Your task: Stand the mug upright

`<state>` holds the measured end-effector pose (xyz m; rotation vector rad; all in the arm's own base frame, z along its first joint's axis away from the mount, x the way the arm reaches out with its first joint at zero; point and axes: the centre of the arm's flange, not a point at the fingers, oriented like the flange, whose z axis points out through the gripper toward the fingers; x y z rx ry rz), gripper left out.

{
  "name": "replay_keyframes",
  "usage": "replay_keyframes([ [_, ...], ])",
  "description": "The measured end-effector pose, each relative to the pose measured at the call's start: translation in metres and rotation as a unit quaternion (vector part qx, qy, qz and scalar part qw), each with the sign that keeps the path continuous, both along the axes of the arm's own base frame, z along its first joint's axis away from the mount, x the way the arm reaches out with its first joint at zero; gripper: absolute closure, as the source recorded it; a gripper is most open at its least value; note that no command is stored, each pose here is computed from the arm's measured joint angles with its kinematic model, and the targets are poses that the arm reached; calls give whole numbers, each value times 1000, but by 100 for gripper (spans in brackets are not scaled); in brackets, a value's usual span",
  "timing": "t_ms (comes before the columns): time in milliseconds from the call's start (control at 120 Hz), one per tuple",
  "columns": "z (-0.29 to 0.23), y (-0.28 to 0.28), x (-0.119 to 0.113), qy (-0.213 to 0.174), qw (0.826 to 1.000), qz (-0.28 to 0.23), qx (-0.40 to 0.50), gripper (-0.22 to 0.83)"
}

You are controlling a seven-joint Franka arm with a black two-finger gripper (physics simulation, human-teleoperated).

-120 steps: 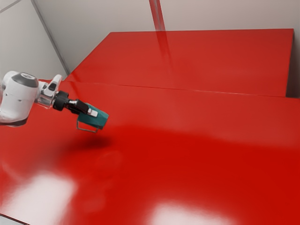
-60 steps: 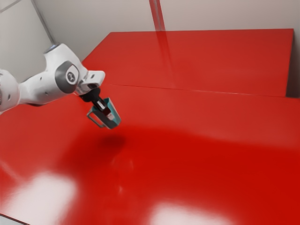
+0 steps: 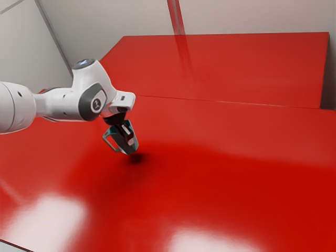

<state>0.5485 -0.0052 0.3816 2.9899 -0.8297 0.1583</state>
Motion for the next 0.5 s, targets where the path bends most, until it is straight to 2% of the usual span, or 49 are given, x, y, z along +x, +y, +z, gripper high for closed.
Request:
replay_keyframes([
  [192,-11,22,-1,12,999,52,5,76],
  [500,-26,-13,-19,10,999,43,28,76],
])
